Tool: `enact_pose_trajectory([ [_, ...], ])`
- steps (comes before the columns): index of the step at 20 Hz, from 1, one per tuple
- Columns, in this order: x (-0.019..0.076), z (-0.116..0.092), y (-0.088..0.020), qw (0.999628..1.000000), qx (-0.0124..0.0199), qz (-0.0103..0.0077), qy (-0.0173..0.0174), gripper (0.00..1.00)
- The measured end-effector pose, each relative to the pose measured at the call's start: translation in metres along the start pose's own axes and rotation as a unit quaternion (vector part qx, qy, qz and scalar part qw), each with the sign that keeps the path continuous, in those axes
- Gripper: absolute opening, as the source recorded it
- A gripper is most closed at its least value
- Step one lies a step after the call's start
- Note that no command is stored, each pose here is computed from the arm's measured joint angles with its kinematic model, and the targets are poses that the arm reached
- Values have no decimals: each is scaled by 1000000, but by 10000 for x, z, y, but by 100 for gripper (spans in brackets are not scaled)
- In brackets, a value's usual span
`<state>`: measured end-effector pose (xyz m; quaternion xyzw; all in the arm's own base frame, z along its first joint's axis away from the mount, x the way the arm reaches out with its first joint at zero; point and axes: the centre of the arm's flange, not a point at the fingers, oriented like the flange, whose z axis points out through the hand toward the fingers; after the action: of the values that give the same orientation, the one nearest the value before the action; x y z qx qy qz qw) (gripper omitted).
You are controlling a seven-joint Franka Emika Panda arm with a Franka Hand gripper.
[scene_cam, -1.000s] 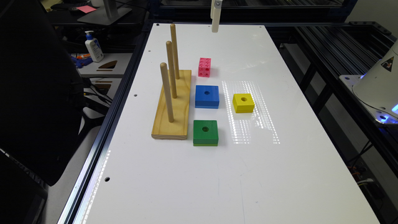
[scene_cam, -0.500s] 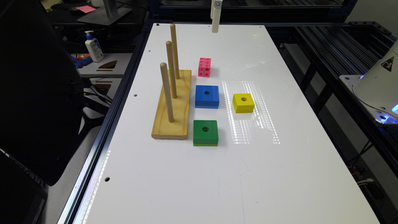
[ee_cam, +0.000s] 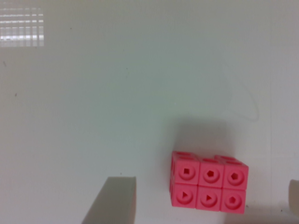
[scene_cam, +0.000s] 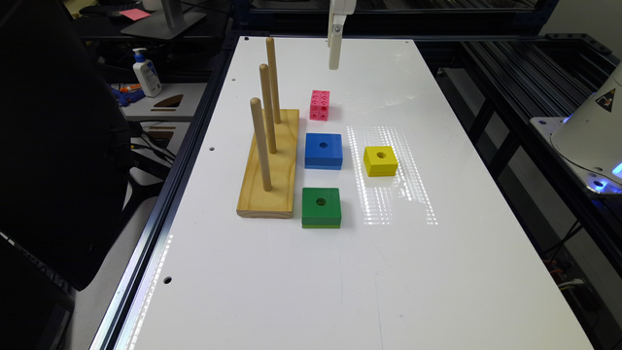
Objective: Pick up pink block.
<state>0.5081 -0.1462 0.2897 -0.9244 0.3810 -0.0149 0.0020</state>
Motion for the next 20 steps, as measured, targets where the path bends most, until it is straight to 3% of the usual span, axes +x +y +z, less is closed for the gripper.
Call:
enact_pose_trajectory([
  [4, 5, 155, -3, 999992, -1450, 41, -3826, 100],
  [8, 30, 266, -27, 999998, 481, -569, -1795, 100],
  [10, 57, 259, -94, 999992, 3166, -2283, 557, 100],
  [13, 89, 254, -218, 999955, 7665, -4770, 3032, 100],
  [17, 120, 280, -265, 999942, 8795, -5692, 2673, 100],
  [20, 122, 329, -266, 999958, 7290, -5599, -617, 100],
])
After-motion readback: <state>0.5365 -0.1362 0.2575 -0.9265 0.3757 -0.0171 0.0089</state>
